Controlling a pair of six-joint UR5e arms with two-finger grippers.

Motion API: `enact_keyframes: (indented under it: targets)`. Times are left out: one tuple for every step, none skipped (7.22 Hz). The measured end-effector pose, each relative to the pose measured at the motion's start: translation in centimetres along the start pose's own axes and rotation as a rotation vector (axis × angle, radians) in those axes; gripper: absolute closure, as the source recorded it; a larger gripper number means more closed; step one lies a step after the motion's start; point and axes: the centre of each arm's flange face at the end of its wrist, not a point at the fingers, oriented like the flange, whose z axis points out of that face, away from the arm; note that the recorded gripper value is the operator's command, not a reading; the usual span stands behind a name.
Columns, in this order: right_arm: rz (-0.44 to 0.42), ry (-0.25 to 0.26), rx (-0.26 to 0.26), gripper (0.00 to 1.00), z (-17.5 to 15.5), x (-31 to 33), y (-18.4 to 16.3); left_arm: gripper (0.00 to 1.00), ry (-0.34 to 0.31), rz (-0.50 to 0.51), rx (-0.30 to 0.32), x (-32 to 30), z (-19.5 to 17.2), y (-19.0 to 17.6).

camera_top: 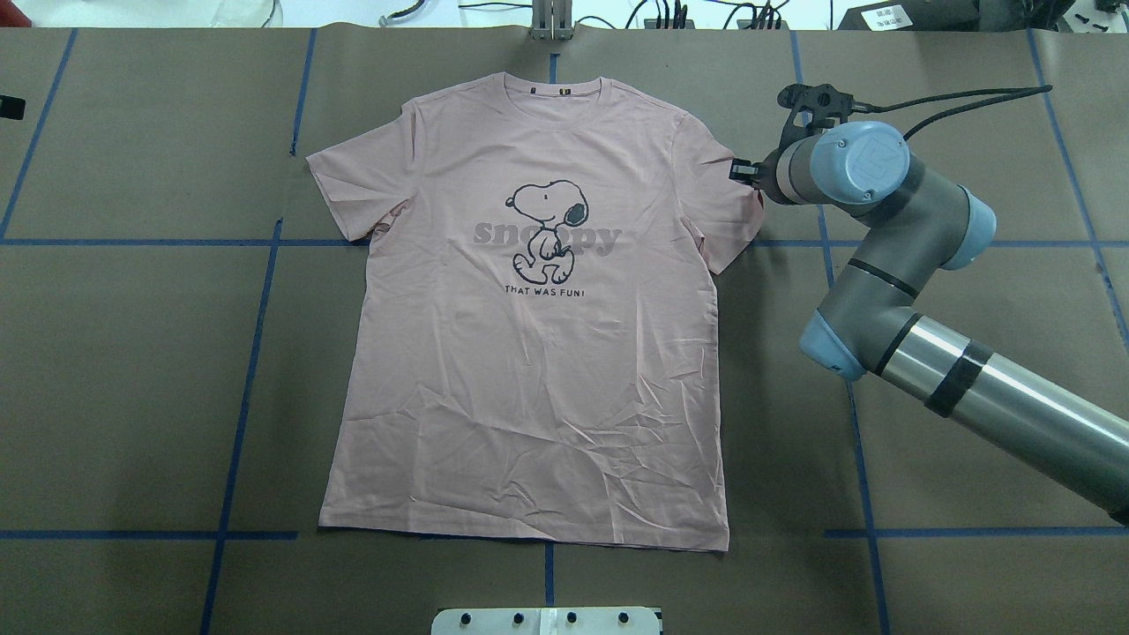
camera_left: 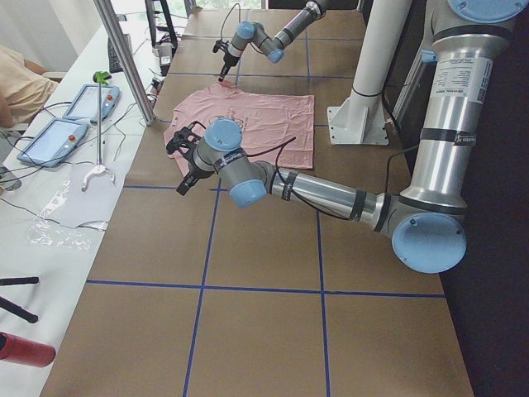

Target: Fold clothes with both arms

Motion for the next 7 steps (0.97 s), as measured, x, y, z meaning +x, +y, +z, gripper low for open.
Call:
enact_keyframes:
  targets:
    - [0.027, 0.02, 0.008, 1.0, -0.8, -3.4, -0.4, 0.0, 0.0, 0.0, 0.0, 0.0, 0.0, 0.0]
    - [0.059, 0.046, 0.022, 1.0, -1.5, -7.3, 0.0, 0.0, 0.0, -0.001, 0.0, 0.0, 0.0, 0.0]
    - [0.082, 0.065, 0.039, 1.0, -1.7, -10.3, 0.6, 0.0, 0.0, -0.002, -0.001, 0.0, 0.0, 0.1]
    - [0.089, 0.076, 0.05, 1.0, -1.4, -12.3, 1.1, 0.0, 0.0, -0.002, 0.0, 0.0, 0.0, 0.1]
    - [0.09, 0.086, 0.055, 1.0, -0.9, -13.9, 1.1, 0.0, 0.0, -0.002, 0.0, 0.0, 0.0, 0.0]
    - [0.09, 0.094, 0.055, 1.0, -0.4, -14.8, 1.2, 0.0, 0.0, -0.002, 0.0, 0.0, 0.0, 0.1]
    - [0.087, 0.097, 0.052, 0.64, -0.1, -15.4, 1.4, 0.0, 0.0, -0.002, 0.0, 0.0, 0.0, 0.1]
